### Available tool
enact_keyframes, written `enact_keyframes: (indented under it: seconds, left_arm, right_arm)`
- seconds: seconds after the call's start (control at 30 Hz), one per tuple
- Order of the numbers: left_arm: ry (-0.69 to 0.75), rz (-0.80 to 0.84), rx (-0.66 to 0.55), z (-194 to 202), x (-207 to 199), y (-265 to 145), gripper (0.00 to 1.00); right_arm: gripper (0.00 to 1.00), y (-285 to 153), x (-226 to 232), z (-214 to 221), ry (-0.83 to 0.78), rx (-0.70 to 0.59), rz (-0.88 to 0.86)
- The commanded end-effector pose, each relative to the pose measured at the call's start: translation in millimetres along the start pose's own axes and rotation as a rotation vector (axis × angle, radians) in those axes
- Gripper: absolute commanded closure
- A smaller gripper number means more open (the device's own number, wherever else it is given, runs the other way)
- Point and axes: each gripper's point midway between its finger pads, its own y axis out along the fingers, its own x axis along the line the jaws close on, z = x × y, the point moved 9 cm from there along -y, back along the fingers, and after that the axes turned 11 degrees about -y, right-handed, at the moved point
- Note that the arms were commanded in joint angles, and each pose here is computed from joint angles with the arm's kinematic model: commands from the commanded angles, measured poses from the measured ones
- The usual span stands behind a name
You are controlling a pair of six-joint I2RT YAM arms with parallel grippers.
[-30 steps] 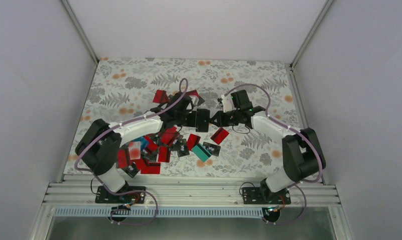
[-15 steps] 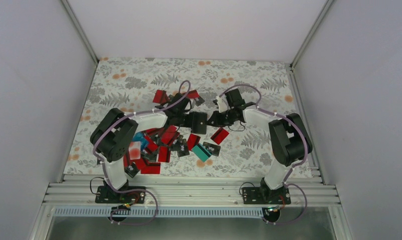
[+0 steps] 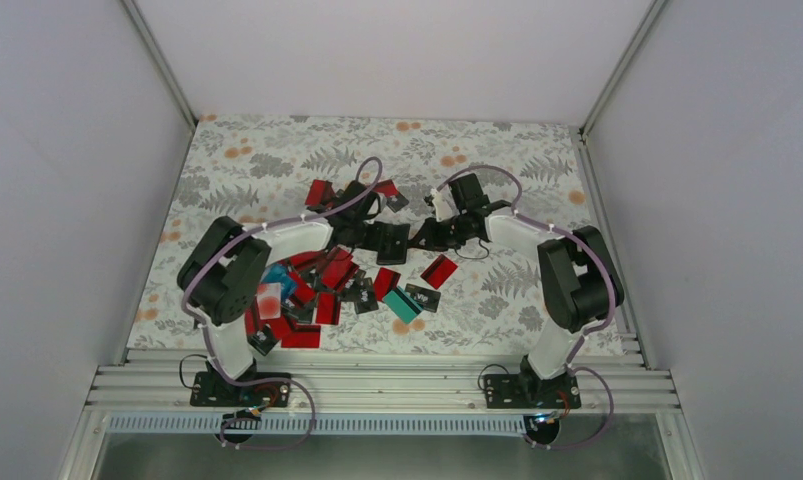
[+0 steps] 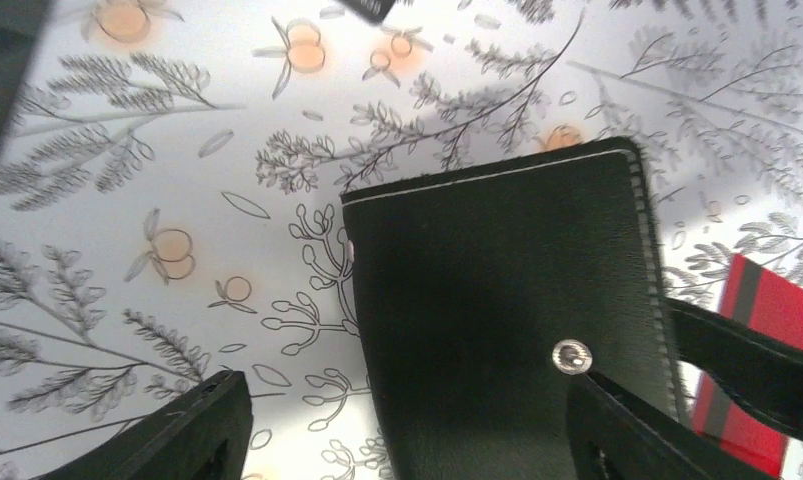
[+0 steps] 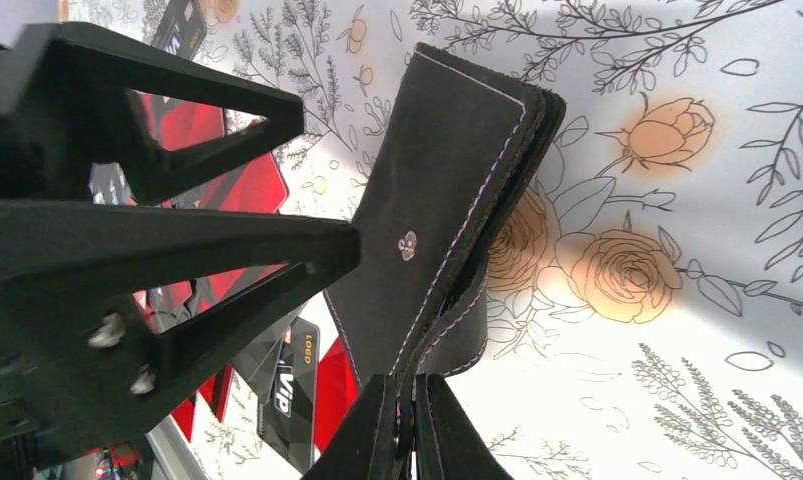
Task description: Put the credit cards into the card holder
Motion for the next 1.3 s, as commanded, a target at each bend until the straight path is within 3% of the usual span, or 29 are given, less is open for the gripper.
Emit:
enact_keyframes:
  seconds: [0.0,0.3,0.57,1.27]
  left_arm:
    - [0.086,-0.006,-0.058,-1.5,-13.1,-28.6,0.18]
    - [0.164,0.058,-0.056,8.2,-26.0,-39.5,0.16]
    - [0.155,0.049,-0.031,5.0,-28.1,-27.2,0.25]
    - [0.177,0.003,-0.026,6.9,-33.8,-14.6,0.31]
  right_arm:
    - [0.96,-16.7,19.6,-11.7,-0.027,-0.049,-0.062]
    - [0.96,-24.9,27.5,-16.5,-0.043,-0.069,-0.085]
    - [0.96,-22.2,24.9,-11.6,-0.037,-0.058,-0.079]
    - [0.96,-33.4,32.0,-14.2,-0.066,-0.079,-0.06]
